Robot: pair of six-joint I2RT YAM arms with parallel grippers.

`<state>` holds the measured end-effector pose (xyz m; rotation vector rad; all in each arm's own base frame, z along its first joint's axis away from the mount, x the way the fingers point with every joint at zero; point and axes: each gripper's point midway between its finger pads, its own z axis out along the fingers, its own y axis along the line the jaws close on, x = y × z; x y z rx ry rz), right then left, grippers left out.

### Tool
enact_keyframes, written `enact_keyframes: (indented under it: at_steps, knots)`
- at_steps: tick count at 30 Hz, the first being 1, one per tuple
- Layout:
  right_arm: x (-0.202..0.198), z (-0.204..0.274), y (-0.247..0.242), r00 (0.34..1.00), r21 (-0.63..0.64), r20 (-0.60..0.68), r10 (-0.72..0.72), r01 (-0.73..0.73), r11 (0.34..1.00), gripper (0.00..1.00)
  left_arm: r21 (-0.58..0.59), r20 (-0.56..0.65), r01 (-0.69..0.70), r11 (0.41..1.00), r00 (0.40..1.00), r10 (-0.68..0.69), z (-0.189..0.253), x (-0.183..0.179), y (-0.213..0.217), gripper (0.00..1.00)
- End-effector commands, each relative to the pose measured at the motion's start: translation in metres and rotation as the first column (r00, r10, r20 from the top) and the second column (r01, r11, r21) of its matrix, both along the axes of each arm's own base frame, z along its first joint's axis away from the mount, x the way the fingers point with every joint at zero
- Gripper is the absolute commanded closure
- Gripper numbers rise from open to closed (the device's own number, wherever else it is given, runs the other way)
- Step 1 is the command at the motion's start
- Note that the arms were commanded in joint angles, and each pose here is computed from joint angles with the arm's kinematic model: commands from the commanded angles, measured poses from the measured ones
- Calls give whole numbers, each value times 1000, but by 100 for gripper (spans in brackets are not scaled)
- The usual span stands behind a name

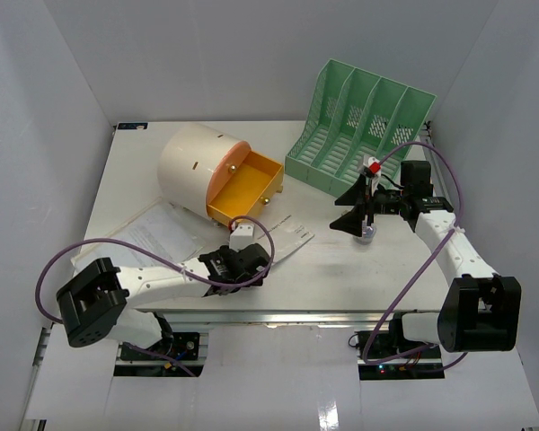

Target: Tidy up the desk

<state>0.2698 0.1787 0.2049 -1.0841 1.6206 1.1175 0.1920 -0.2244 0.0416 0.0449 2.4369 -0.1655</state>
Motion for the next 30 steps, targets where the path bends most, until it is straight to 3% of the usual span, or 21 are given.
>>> enact_keyframes:
  at_steps: [1,3,5,8,13,19,25,30]
  knots:
    - [-4,5,-1,1000,17,19,14,-15,1000,8,-105,30,207,973,978,-205,37,-11,-41,64]
    - [-4,5,-1,1000,18,19,15,-15,1000,8,-143,34,360,922,933,-359,50,-26,-58,67]
    - [-4,5,-2,1000,19,19,14,-14,1000,8,-199,73,529,825,848,-525,72,-45,-76,68]
    - [-4,6,-2,1000,19,21,14,-14,1000,8,-214,170,607,765,794,-583,107,-47,-82,72]
    - [-4,6,-3,1000,20,21,10,-10,1000,8,-153,352,555,817,804,-480,185,-3,-74,72]
    - [-4,8,-6,1000,23,26,1,-2,1000,8,-147,438,419,896,840,-321,245,95,-52,72]
    - [-3,9,-10,1000,27,23,-7,6,1000,9,-67,454,305,950,857,-244,259,174,-43,72]
    - [-3,8,-11,1000,28,14,-5,5,1000,9,7,449,242,970,866,-219,255,211,-44,71]
